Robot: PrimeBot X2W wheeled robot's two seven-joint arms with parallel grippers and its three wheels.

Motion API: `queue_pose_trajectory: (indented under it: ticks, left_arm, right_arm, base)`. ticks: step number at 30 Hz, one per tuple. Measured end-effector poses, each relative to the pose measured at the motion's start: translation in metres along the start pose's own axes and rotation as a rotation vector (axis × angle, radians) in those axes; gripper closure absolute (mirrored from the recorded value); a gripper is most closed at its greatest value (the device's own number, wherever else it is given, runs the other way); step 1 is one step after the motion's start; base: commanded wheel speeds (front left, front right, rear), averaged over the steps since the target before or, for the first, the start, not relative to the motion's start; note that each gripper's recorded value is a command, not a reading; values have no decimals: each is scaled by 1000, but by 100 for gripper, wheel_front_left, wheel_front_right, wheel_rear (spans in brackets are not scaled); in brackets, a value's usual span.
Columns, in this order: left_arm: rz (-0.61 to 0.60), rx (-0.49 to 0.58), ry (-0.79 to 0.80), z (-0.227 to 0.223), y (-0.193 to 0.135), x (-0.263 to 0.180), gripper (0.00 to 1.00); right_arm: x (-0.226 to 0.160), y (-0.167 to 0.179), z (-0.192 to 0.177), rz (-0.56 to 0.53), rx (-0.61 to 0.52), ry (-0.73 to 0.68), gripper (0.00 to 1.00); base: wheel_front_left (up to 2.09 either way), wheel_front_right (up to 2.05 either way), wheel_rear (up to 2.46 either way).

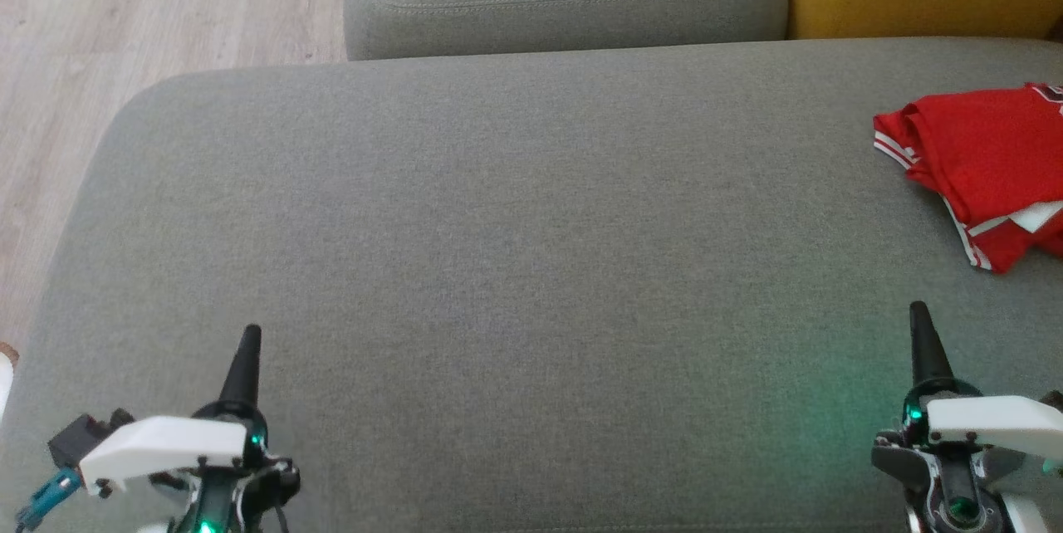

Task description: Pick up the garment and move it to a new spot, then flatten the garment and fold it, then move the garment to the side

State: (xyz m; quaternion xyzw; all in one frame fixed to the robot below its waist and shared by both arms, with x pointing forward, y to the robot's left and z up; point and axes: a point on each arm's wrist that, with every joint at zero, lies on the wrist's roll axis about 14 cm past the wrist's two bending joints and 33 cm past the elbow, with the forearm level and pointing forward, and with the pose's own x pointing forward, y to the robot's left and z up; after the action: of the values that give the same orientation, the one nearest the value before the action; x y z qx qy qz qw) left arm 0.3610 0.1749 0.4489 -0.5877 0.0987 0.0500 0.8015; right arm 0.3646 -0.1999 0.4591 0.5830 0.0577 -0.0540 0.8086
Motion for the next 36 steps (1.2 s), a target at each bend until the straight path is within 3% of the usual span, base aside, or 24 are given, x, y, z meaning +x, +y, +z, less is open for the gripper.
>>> queue_pose_trajectory:
  ticks: [26,36]
  left_arm:
    - [-107,-295,-28,21,-20,5,100]
    - [-109,-306,-31,23,-20,5,100]
  right_arm:
    - [5,13,12,56,316,-18,100]
    - [5,14,12,59,328,-20,100]
  base:
    - [0,0,0]
    - [0,0,0]
